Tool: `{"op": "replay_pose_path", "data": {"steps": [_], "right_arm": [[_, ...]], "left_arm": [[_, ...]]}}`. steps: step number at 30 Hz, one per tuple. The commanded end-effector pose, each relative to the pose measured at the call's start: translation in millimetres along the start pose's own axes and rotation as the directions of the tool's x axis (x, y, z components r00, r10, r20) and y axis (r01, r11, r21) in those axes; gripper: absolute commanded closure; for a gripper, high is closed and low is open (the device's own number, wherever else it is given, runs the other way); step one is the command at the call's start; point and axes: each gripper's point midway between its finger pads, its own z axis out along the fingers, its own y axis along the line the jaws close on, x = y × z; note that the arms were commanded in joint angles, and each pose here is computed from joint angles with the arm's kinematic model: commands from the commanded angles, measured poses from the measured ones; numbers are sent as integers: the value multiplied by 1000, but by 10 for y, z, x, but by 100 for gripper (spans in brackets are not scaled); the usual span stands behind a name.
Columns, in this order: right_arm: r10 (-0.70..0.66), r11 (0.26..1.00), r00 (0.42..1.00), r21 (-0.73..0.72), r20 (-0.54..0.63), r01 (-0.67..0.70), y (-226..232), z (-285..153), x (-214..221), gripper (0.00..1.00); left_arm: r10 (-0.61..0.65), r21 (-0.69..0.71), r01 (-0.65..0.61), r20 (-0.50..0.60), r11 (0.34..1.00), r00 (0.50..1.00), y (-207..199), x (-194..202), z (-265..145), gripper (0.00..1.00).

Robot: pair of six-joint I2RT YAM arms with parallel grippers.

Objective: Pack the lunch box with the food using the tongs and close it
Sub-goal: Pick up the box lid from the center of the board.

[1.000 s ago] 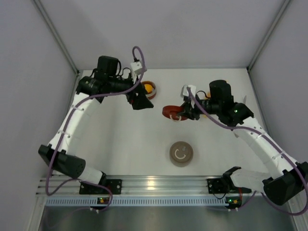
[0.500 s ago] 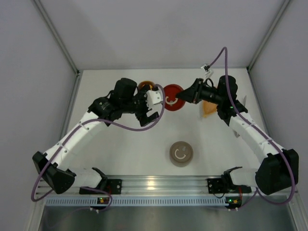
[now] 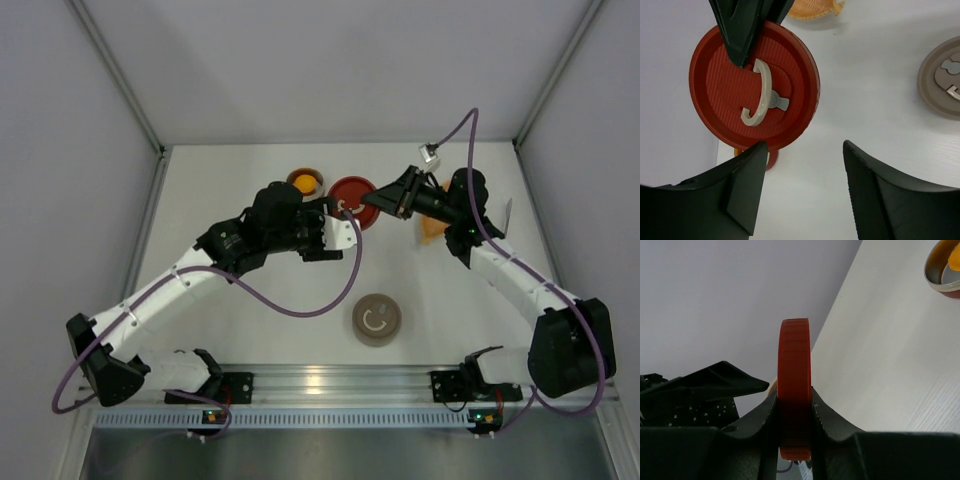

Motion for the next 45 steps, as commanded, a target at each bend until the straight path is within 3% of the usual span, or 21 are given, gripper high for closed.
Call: {"op": "replay_pose_path", "data": {"steps": [1, 12, 25, 37, 45], "right_arm": [[6, 997, 999, -80, 42, -2, 191, 5, -109, 100], [-17, 994, 1000, -109, 20, 19, 279, 27, -72, 100], [-1, 992, 1000, -123, -11, -1, 311, 94, 65, 100], [-11, 988, 999, -153, -42, 4, 405, 102, 198, 100], [-19, 985, 999, -175, -49, 10, 474, 64, 229, 100]], "left_arm": [[109, -123, -97, 103, 988, 989, 230, -267, -123, 33], [127, -135, -109, 138, 985, 982, 310, -390, -73, 47], [174, -151, -152, 141, 977, 975, 323, -412, -6, 50], [175, -110, -162, 128, 981, 976, 212, -358, 108, 66], [190, -112, -181, 81, 977, 978, 214, -245, 154, 67]]}}
